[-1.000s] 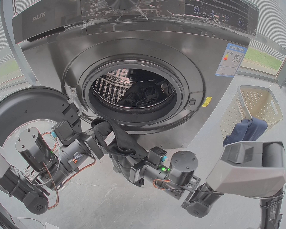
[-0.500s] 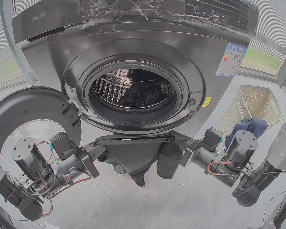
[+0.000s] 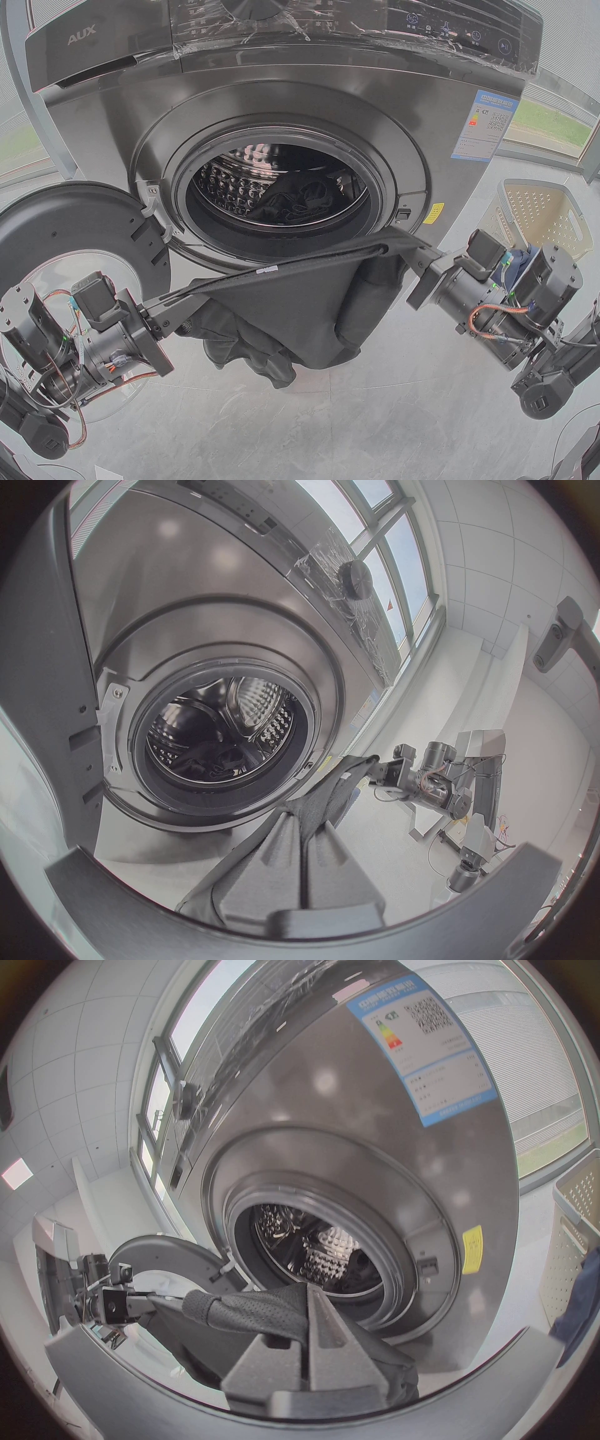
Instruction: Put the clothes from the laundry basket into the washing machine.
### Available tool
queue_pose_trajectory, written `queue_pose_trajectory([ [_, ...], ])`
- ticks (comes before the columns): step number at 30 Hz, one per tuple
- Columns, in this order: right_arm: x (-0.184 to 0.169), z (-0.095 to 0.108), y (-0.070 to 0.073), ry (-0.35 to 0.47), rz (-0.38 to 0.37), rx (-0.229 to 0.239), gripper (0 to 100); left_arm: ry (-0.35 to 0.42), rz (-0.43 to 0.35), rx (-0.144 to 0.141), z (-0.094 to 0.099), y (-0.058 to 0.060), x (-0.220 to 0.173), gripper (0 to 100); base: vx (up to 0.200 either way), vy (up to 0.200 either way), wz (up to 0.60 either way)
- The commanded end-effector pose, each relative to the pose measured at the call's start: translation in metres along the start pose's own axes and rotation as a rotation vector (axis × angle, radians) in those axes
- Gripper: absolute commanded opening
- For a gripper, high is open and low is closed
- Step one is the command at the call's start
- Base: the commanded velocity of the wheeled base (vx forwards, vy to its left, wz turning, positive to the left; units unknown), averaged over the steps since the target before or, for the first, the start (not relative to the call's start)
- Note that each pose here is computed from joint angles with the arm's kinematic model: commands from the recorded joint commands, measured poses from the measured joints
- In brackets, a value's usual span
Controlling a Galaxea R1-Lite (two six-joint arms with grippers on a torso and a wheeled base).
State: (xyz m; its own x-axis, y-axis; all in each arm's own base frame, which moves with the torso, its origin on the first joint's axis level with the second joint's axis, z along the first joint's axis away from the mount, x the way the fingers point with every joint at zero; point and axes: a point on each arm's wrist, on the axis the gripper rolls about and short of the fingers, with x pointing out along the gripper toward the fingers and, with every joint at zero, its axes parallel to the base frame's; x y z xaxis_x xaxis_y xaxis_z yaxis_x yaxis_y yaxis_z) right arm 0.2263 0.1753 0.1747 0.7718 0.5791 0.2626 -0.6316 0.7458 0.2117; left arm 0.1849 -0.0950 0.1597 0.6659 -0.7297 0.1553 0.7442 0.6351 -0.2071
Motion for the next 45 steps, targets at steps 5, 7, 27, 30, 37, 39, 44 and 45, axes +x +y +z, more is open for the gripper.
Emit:
queue_pose_trajectory([
  [5,0.012,0.023,0.005,-0.111,0.000,0.007,0,0.018,-0.014,0.003,-0.001,0.002,-0.008,0,0.000,0.000,0.00],
  [7,0.011,0.022,0.005,-0.106,0.000,0.009,0,0.011,-0.008,0.004,0.000,0.004,-0.005,0,0.000,0.000,0.00],
  [27,-0.003,0.024,0.004,-0.089,-0.007,-0.003,0,-0.155,0.070,0.073,0.036,0.018,0.010,0,0.000,0.000,0.00],
  [30,-0.002,0.028,0.005,-0.103,-0.004,-0.006,0,-0.167,0.067,0.080,0.039,0.016,0.009,0,0.000,0.000,0.00],
  [37,-0.007,0.026,0.004,-0.089,-0.009,-0.006,0,-0.184,0.053,0.083,0.043,0.012,0.007,0,0.000,0.000,0.00],
  [39,-0.008,0.029,0.005,-0.098,-0.005,-0.008,0,-0.188,0.057,0.087,0.044,0.013,0.007,0,0.000,0.000,0.00],
  [44,-0.010,0.034,0.006,-0.115,-0.002,-0.014,0,-0.200,0.053,0.091,0.047,0.011,0.006,0,0.000,0.000,0.00],
  [45,-0.013,0.039,0.009,-0.130,0.005,-0.014,0,-0.216,0.047,0.099,0.051,0.009,0.004,0,0.000,0.000,0.00],
])
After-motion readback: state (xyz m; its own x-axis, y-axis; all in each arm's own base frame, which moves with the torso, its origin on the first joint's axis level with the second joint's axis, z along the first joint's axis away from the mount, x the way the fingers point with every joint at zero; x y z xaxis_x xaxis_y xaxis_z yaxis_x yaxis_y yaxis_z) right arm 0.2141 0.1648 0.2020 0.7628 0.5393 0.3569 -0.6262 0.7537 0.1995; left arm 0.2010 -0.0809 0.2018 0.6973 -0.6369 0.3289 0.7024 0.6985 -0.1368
